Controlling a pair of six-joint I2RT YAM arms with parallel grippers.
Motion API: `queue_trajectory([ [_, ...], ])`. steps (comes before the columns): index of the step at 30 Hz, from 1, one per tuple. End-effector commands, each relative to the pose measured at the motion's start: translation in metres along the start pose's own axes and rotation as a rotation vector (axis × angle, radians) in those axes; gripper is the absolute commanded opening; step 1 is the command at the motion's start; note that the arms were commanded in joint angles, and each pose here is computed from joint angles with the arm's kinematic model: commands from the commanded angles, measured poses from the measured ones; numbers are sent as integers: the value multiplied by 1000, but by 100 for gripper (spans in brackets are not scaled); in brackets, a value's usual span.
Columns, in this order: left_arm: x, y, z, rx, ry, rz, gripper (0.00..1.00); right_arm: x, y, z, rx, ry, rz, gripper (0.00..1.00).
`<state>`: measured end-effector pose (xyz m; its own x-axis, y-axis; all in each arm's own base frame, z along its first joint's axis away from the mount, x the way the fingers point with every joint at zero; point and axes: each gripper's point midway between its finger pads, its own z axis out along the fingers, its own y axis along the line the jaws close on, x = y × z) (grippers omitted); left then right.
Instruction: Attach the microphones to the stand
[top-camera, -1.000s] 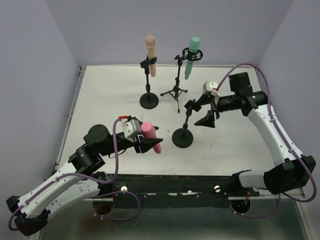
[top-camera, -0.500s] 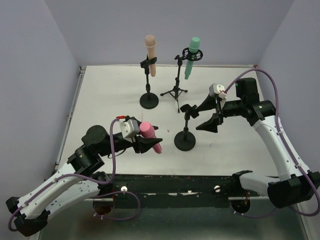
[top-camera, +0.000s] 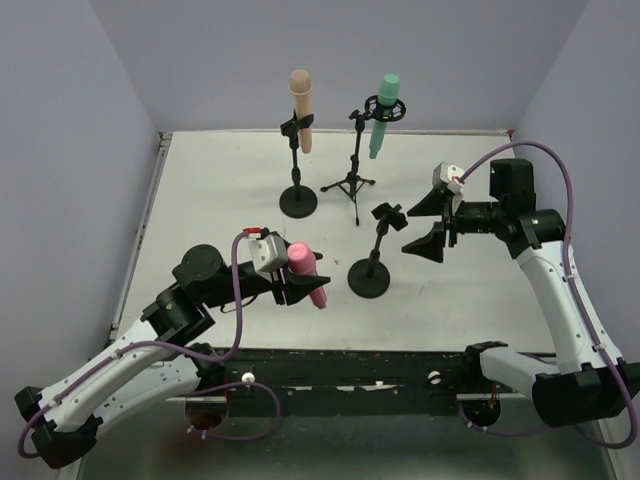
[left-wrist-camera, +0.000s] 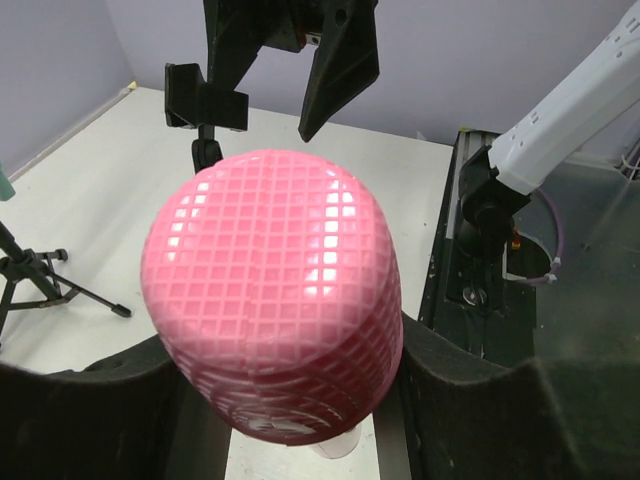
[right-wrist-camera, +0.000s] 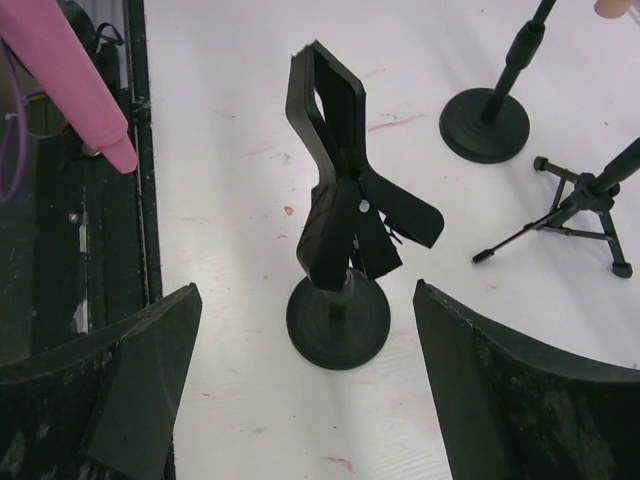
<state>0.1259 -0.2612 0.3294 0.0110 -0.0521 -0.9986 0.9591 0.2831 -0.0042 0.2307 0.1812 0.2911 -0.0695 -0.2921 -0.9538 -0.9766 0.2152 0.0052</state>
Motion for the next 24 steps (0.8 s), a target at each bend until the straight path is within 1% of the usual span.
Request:
queue_trajectory([
  [1, -22, -6, 0, 42, -39, 34, 0, 12, -7, -1, 22, 28, -31, 95],
  [8, -18, -5, 3, 44, -14, 34, 0, 11, -34, 1, 26, 66, -68, 97],
  [12, -17, -6, 5, 52, -9, 27, 0, 15, -42, 6, -14, 47, -83, 98],
  [18, -18, -7, 6, 63, -17, 20, 0, 3, -19, 11, -188, -42, -91, 100],
  [24, -21, -7, 8, 60, -25, 15, 0, -2, -10, 13, -262, -68, -70, 100],
])
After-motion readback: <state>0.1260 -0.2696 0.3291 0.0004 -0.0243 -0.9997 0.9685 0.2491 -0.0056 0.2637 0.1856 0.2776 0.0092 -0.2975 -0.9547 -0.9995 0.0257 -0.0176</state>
